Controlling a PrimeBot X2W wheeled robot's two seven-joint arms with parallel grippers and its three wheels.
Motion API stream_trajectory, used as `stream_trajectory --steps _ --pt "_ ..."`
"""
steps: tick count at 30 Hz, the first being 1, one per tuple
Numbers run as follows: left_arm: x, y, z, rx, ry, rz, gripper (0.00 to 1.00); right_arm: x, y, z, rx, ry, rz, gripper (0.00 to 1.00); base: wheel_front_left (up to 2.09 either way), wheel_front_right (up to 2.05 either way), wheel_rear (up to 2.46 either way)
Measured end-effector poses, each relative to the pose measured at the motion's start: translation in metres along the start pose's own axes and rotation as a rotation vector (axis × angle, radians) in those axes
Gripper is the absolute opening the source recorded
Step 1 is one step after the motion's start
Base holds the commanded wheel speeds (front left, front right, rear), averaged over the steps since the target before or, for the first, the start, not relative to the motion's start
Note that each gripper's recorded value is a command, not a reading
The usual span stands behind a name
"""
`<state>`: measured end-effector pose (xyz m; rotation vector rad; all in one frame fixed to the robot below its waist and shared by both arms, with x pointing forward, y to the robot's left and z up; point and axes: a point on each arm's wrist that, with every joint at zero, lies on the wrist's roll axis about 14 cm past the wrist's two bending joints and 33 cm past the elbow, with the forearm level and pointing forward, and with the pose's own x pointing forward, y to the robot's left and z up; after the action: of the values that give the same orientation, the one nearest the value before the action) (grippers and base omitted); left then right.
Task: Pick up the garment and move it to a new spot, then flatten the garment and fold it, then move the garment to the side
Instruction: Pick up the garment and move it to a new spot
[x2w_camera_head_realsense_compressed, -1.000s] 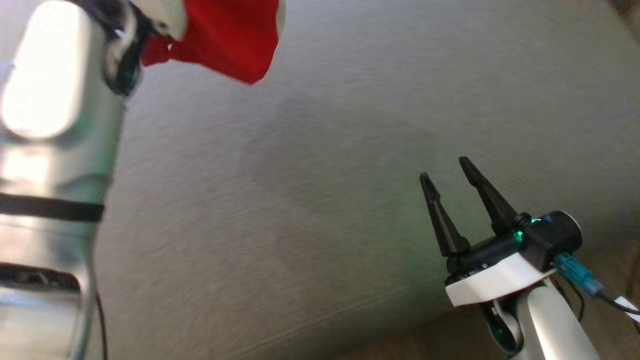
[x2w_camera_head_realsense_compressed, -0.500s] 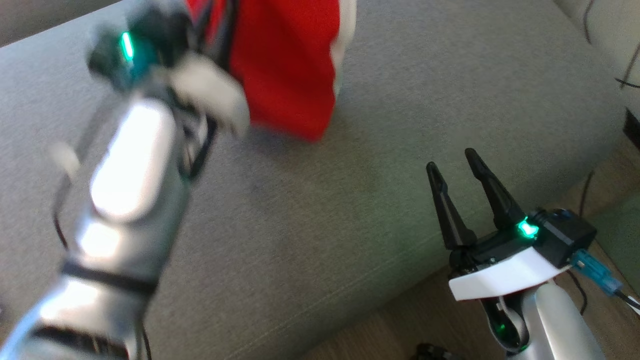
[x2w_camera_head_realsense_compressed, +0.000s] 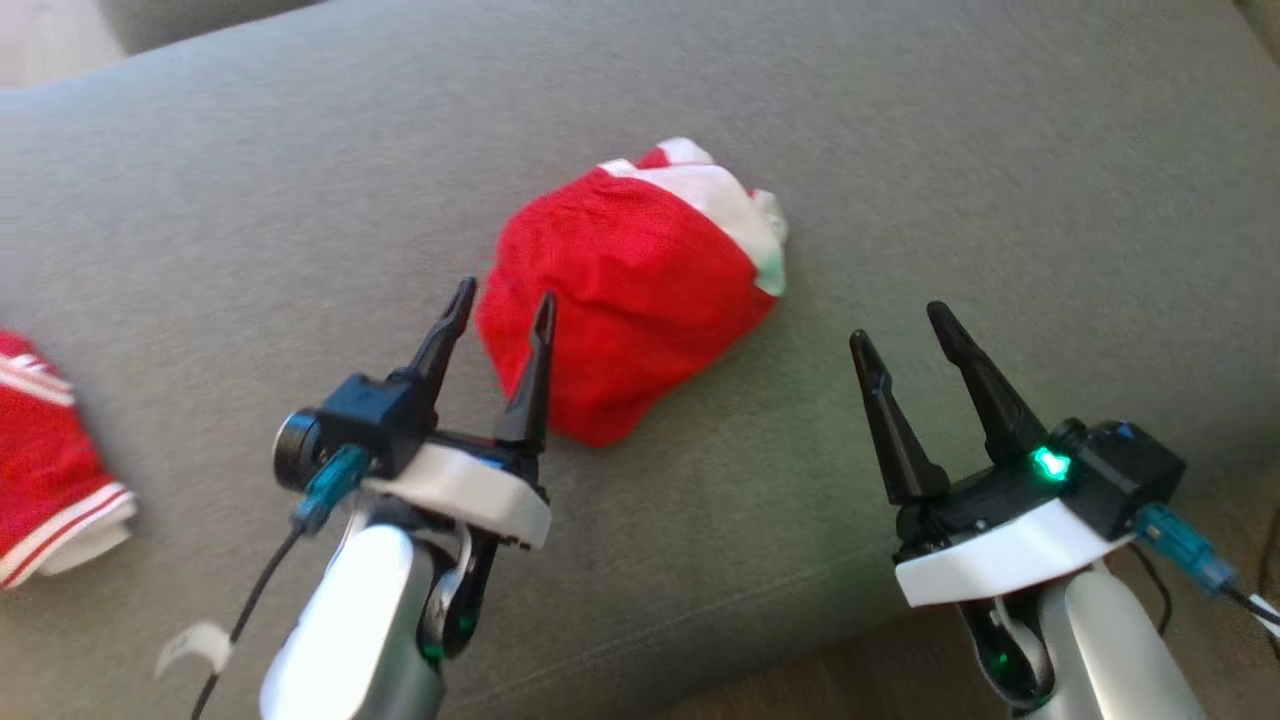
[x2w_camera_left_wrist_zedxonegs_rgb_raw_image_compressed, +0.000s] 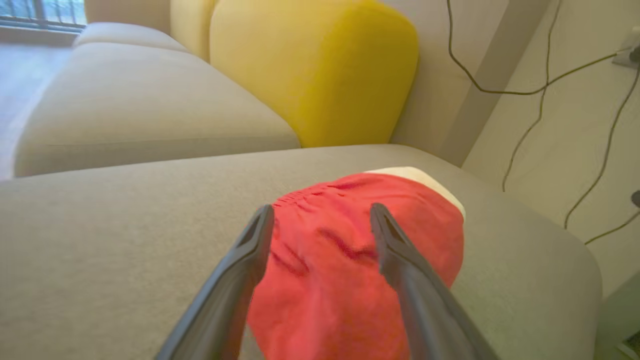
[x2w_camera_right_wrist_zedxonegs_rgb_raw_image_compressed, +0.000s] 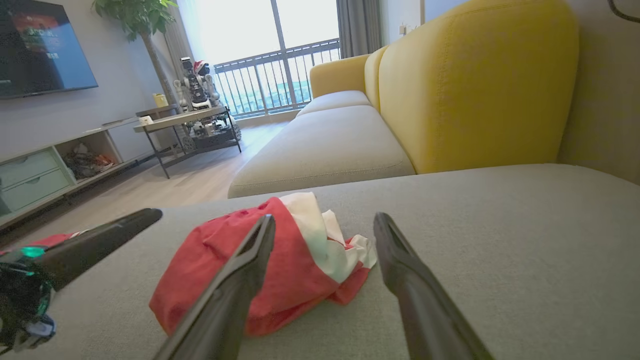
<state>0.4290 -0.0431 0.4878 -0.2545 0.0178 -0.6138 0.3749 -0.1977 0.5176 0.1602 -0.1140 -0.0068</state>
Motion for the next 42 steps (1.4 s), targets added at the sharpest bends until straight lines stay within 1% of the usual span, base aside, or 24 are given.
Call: stream_trajectory --steps 3,7,13,14,15,17,24,26,28,30,33,42 --pt "-0.018 0.01 0.019 0.017 -0.053 0.062 1.0 -0.001 0.011 -0.003 0.0 0.006 0.033 1.0 0.0 0.0 0.0" --pt "-0.056 0.02 0.032 0.058 -0.08 0.151 1.0 -0.009 0.026 -0.013 0.008 0.037 0.077 1.0 0.0 0.0 0.0" --pt "-0.113 0.039 0.055 0.095 -0.14 0.318 1.0 -0.017 0.041 -0.009 0.021 0.024 0.121 1.0 0.0 0.0 0.0" --pt "-0.113 0.039 0.055 0.095 -0.14 0.318 1.0 -0.017 0.041 -0.009 0.021 0.024 0.121 1.0 0.0 0.0 0.0" --pt "-0.13 0.045 0.06 0.112 -0.152 0.363 1.0 -0.022 0.044 -0.009 0.013 0.025 0.133 1.0 0.0 0.0 0.0" --pt "-0.139 0.047 0.061 0.128 -0.153 0.384 1.0 -0.024 0.045 -0.009 0.002 0.025 0.139 1.0 0.0 0.0 0.0" --pt "-0.2 0.065 0.061 0.17 -0.158 0.558 1.0 -0.04 0.033 0.012 -0.069 -0.032 0.119 1.0 0.0 0.0 0.0" --pt "-0.215 0.069 0.061 0.188 -0.155 0.6 1.0 -0.046 0.029 0.012 -0.081 -0.03 0.109 1.0 0.0 0.0 0.0" --pt "-0.224 0.071 0.061 0.195 -0.153 0.621 1.0 -0.051 0.026 0.009 -0.091 -0.016 0.105 1.0 0.0 0.0 0.0" --pt "-0.227 0.068 0.059 0.2 -0.144 0.61 1.0 -0.055 0.024 0.003 -0.092 0.003 0.097 1.0 0.0 0.0 0.0" --pt "-0.225 0.063 0.058 0.193 -0.14 0.576 1.0 -0.056 0.022 0.001 -0.092 0.012 0.093 1.0 0.0 0.0 0.0" --pt "-0.223 0.065 0.058 0.204 -0.133 0.571 1.0 -0.056 0.025 -0.002 -0.088 0.02 0.099 1.0 0.0 0.0 0.0"
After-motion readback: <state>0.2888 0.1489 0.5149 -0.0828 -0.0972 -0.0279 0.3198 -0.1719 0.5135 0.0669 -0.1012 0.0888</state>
